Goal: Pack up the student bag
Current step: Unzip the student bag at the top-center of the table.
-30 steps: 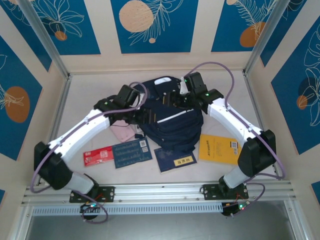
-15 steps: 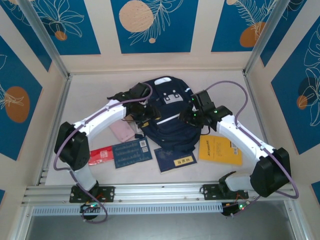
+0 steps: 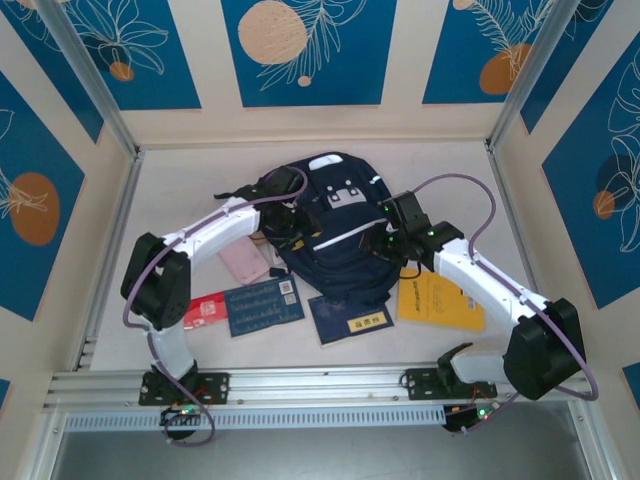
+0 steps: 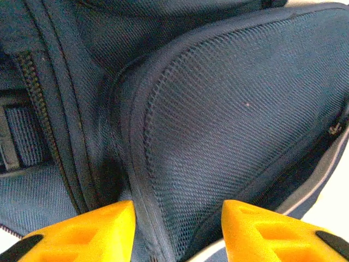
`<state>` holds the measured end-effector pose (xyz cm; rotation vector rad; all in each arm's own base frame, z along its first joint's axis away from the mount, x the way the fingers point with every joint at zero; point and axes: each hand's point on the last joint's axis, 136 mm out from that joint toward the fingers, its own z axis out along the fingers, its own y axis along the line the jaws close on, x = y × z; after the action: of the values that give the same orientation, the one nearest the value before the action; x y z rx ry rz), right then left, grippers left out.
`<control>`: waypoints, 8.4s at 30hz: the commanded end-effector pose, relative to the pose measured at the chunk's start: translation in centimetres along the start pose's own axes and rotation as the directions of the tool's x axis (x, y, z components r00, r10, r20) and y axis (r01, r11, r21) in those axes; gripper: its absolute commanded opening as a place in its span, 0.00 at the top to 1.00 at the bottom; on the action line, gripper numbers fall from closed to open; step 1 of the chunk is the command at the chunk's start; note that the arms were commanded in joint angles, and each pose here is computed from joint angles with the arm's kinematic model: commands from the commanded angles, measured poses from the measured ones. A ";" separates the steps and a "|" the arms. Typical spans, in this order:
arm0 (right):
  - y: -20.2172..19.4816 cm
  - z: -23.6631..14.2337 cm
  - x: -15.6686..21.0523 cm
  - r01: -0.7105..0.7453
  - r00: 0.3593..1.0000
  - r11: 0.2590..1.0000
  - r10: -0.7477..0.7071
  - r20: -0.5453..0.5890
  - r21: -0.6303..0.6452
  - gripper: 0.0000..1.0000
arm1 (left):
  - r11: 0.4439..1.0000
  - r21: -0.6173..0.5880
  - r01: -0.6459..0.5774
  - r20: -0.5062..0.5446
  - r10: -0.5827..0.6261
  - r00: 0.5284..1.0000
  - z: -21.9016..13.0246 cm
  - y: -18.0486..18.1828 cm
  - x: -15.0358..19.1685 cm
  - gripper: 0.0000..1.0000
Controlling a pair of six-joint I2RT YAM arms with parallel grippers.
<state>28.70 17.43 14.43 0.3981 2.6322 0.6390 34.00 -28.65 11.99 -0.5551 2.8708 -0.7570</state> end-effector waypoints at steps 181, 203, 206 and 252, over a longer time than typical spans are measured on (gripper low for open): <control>-2.1 1.8 3.9 0.547 0.834 0.837 -0.546 -0.084 -0.009 1.00 | 0.990 0.140 -0.017 0.080 0.005 0.997 -5.6 -4.9 -8.0 1.00; -2.4 2.3 4.8 0.509 0.857 0.860 -0.509 -0.080 -0.022 1.00 | 0.856 0.183 -0.483 0.138 0.465 0.875 -6.1 -12.5 -6.0 1.00; -1.2 2.6 5.7 0.479 0.871 0.873 -0.485 -0.072 -0.087 1.00 | 0.799 0.228 -0.556 0.121 0.543 0.831 -5.7 -13.8 -5.6 1.00; 5.1 9.5 6.0 0.152 0.988 0.944 -0.152 0.026 -0.292 1.00 | 0.985 0.086 0.152 -0.040 -0.149 0.988 0.2 1.4 -1.3 0.55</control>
<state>28.17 27.25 7.40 0.0910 2.5006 0.9283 35.78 -27.35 10.63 -0.7515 2.8319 -0.9261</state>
